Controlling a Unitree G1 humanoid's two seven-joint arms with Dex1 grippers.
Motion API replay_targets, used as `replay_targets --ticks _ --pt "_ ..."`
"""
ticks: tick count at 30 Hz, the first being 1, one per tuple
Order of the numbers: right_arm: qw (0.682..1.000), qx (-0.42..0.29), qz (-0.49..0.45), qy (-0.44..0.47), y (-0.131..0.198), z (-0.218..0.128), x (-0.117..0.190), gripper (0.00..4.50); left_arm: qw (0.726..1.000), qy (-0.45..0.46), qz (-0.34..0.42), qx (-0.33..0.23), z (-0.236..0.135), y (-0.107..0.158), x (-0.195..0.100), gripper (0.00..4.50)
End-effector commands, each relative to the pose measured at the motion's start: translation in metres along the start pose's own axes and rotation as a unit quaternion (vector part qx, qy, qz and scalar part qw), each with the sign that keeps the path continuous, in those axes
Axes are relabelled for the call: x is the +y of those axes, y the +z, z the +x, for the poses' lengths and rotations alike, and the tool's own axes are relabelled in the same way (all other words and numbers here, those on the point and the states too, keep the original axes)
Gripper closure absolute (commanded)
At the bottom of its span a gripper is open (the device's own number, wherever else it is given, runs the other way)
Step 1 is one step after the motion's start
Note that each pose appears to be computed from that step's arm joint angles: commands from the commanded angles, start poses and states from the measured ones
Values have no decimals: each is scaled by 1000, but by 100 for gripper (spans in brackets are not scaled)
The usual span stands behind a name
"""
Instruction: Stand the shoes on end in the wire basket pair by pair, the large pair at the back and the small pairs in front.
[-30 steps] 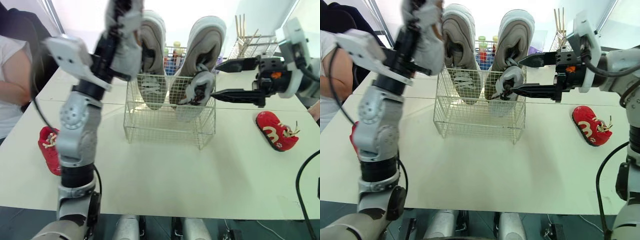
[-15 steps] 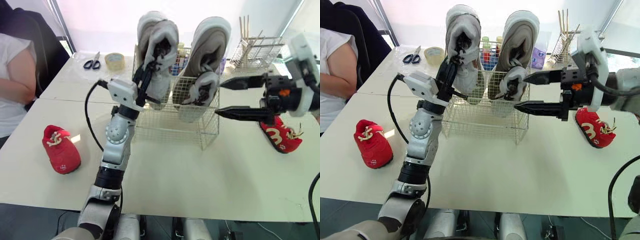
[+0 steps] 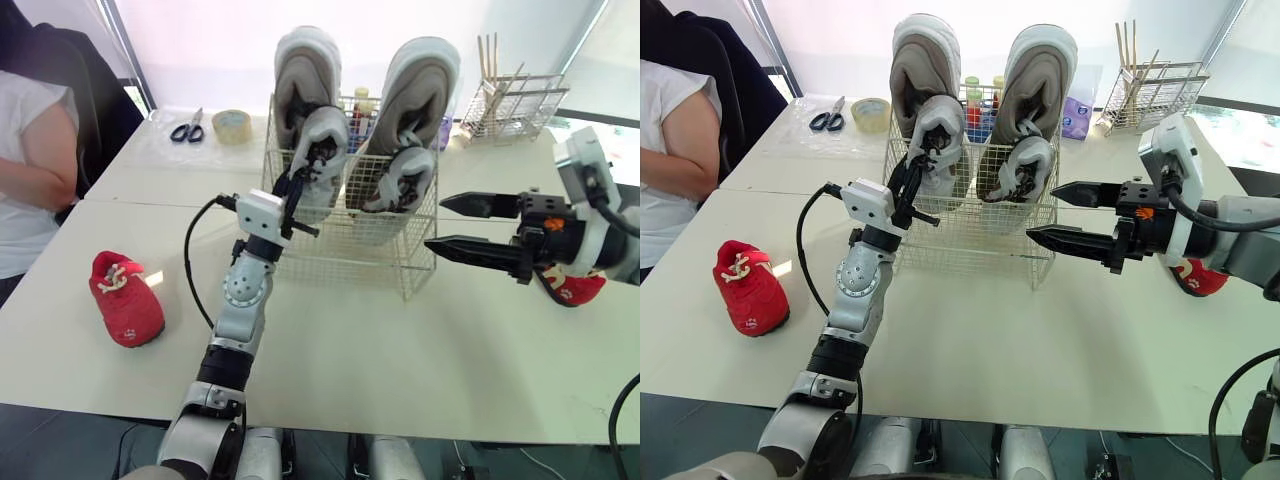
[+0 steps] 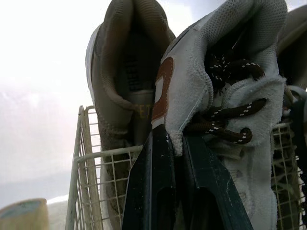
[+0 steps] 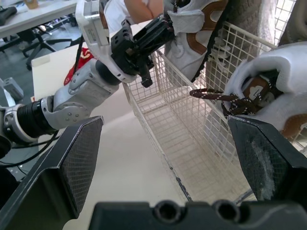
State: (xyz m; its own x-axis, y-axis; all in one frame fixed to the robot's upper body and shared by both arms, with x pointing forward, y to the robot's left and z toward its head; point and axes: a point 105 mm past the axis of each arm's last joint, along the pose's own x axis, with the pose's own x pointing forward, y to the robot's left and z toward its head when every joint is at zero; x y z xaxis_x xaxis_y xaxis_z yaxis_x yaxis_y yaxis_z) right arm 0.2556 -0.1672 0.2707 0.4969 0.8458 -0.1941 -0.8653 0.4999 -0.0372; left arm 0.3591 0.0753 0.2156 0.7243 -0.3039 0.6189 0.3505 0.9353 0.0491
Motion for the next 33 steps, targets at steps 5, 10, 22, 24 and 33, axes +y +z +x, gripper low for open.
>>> replay_targets --ticks 5,10,22,24,33 --pt "1000 -17 -20 8 3 7 -1 0 995 30 -74 59 -21 -7 7 352" --pt "999 -21 -21 18 0 13 -3 0 994 28 -78 68 -29 4 11 160" --pt "999 -24 -30 33 -1 23 -15 0 990 22 -101 99 -45 29 16 160" --pt "999 -23 -33 35 -1 25 -16 0 990 5 -99 101 -43 34 15 160" --pt "998 -22 -35 37 -1 27 -21 0 982 -76 -111 133 -54 51 3 160"
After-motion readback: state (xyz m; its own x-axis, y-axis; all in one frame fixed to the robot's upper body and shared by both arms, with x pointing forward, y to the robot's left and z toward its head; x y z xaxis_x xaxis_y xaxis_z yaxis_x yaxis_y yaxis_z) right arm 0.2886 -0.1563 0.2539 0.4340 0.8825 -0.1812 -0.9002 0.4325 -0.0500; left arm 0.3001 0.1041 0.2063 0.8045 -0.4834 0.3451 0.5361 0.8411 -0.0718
